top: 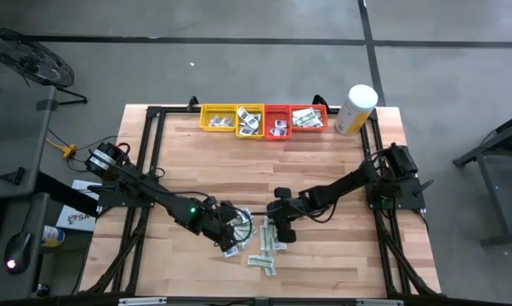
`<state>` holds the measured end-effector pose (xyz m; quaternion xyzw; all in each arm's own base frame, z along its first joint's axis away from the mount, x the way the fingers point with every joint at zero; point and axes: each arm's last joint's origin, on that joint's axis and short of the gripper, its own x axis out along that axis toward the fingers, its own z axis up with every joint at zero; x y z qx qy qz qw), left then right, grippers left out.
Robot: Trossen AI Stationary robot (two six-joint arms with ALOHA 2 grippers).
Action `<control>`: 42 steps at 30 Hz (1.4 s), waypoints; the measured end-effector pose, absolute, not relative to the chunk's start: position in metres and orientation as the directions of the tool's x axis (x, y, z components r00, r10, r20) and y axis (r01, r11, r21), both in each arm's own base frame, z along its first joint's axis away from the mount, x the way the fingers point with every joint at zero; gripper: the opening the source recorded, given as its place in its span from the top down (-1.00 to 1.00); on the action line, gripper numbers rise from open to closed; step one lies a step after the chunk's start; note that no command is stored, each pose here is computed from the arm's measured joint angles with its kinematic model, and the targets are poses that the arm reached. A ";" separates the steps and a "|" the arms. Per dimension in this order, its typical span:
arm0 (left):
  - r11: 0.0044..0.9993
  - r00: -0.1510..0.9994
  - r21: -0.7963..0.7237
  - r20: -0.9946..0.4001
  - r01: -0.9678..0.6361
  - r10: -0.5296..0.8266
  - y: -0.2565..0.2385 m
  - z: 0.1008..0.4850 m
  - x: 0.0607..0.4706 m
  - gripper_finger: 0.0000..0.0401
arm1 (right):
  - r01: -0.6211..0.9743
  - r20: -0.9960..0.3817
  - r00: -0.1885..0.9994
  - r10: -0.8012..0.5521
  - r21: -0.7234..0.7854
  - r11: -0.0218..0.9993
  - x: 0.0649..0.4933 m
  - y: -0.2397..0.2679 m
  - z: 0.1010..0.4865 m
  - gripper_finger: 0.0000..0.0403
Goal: Pick & Place First Aid Supplies
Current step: Put the green pad into the right orange bin
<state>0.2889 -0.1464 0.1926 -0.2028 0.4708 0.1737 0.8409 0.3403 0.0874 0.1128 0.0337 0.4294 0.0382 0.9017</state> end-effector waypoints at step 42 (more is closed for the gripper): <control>0.841 0.549 -0.189 -0.823 -0.507 0.146 -0.146 0.195 0.293 0.41 | 0.230 -0.663 0.730 -0.167 0.008 0.973 0.290 0.032 0.235 1.00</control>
